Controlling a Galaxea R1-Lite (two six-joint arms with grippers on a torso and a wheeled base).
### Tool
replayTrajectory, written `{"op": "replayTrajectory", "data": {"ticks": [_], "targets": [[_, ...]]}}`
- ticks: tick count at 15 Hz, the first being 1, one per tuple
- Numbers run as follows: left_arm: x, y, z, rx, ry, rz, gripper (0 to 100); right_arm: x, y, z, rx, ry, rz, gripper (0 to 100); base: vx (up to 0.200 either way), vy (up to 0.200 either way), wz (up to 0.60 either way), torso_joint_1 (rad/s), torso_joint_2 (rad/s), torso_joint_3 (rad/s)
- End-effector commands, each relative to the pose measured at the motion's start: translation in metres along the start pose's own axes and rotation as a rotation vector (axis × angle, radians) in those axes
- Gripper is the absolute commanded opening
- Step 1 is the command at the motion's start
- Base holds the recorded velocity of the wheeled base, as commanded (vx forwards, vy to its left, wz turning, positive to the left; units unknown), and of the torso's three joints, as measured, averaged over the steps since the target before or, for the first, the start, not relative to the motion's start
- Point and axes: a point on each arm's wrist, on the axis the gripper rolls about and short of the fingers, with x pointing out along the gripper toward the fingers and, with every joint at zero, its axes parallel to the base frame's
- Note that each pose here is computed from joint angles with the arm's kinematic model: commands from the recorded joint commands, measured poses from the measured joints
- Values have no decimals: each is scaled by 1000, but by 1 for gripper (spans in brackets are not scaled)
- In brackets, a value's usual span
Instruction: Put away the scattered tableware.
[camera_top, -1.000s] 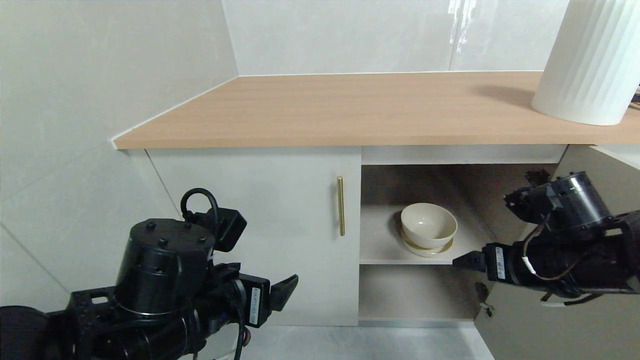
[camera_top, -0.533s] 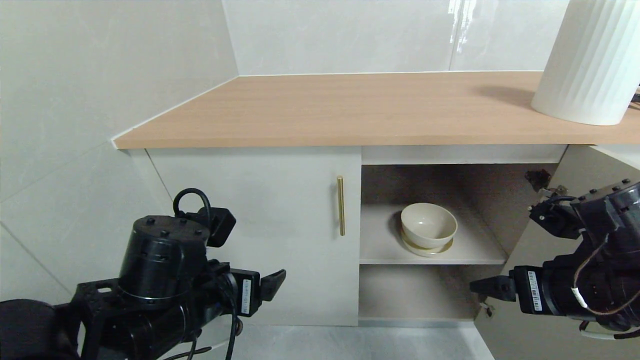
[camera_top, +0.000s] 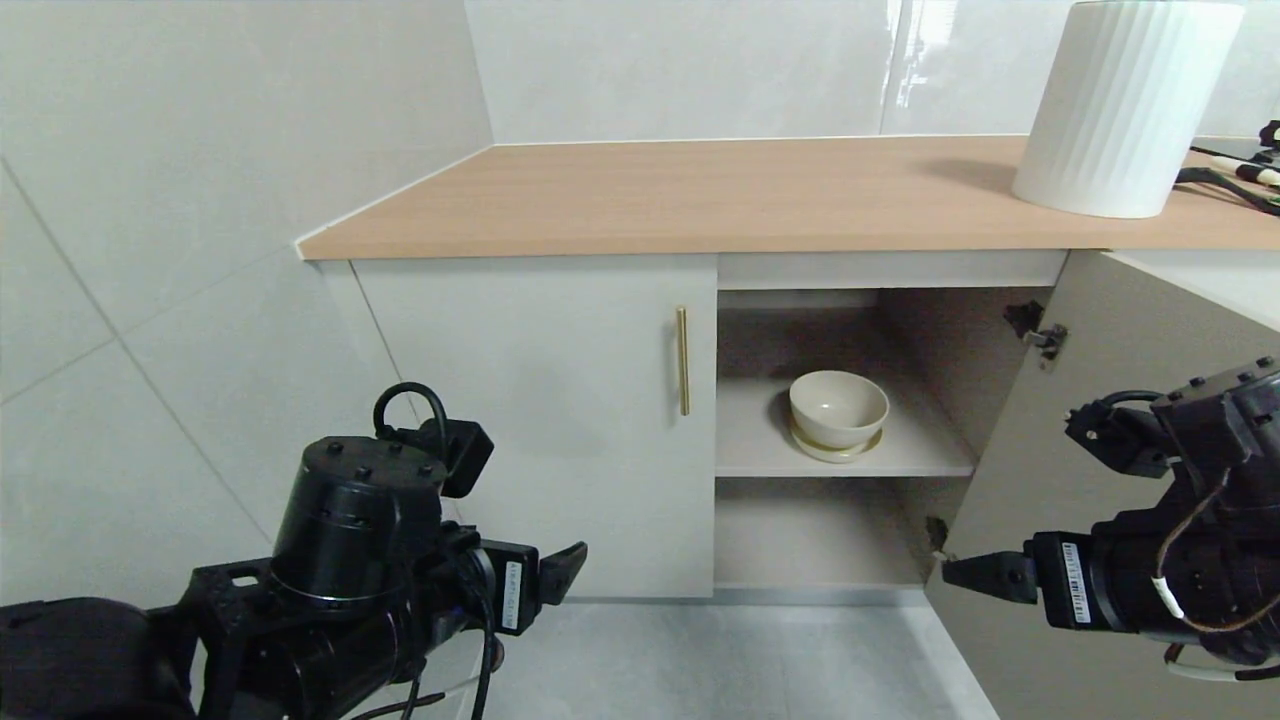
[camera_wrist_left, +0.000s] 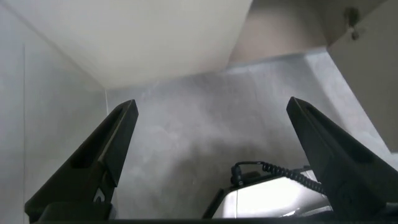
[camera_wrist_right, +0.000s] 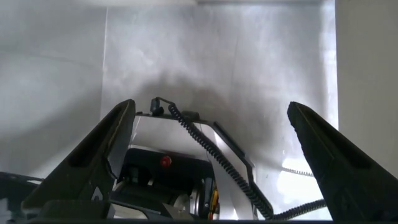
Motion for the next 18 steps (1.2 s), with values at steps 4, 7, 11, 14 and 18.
{"op": "replayTrajectory", "data": {"ticks": [4, 7, 11, 14, 18], "targets": [[1, 0, -1, 0, 5, 2, 100, 0, 3, -1, -10, 8, 9, 100, -200, 0, 0, 4, 2, 5], [1, 0, -1, 1, 5, 2, 100, 0, 3, -2, -11, 9, 9, 100, -200, 0, 0, 1, -1, -1], [0, 0, 0, 0, 1, 0, 100, 0, 3, -2, -12, 8, 11, 100, -50, 0, 0, 2, 1, 1], [0, 0, 0, 0, 0, 2, 100, 0, 3, -2, -12, 9, 8, 100, 0, 0, 0, 0, 0, 0], [0, 0, 0, 1, -2, 3, 100, 0, 3, -3, -14, 12, 7, 100, 0, -50, 0, -1, 1, 1]]}}
